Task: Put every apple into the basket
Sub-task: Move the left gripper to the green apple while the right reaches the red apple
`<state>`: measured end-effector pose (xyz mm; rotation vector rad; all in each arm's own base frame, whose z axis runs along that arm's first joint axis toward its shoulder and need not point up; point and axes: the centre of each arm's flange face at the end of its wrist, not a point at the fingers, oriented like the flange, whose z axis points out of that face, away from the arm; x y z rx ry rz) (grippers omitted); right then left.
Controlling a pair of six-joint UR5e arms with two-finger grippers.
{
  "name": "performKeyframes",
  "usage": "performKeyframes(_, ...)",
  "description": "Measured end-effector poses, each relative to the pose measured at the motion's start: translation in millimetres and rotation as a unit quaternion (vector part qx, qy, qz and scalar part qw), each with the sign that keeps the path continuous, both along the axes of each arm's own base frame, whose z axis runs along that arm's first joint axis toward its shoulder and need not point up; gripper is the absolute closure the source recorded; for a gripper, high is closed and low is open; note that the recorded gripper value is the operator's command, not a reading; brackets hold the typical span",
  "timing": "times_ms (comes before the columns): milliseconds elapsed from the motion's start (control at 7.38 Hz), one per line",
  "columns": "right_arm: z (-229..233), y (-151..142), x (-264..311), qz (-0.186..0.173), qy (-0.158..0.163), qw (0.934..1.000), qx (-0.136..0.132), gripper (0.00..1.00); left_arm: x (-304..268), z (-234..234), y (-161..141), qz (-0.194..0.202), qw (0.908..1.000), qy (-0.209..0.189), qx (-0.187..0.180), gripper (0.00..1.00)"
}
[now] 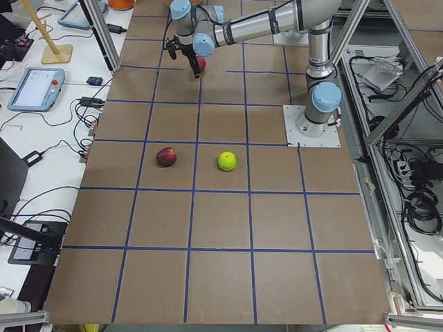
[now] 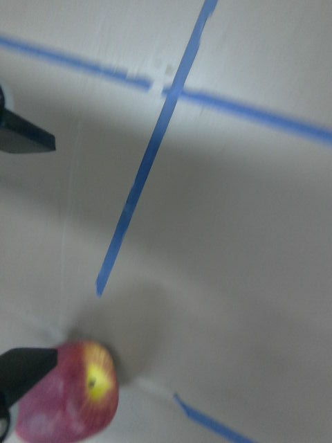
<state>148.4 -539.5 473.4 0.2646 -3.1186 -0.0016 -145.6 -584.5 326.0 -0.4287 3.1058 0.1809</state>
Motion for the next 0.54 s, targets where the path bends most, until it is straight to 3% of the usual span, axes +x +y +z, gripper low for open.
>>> performKeyframes(271,-39,-24,39,0.024,-0.004,0.9990,-0.037,0.00,93,12,20,-0.091,0.9955,-0.021,0.015,0.00)
performKeyframes(542,-89,-34,128,0.097,-0.010,0.9918,-0.082,0.00,182,7,49,-0.170,0.9840,-0.033,0.041,0.00)
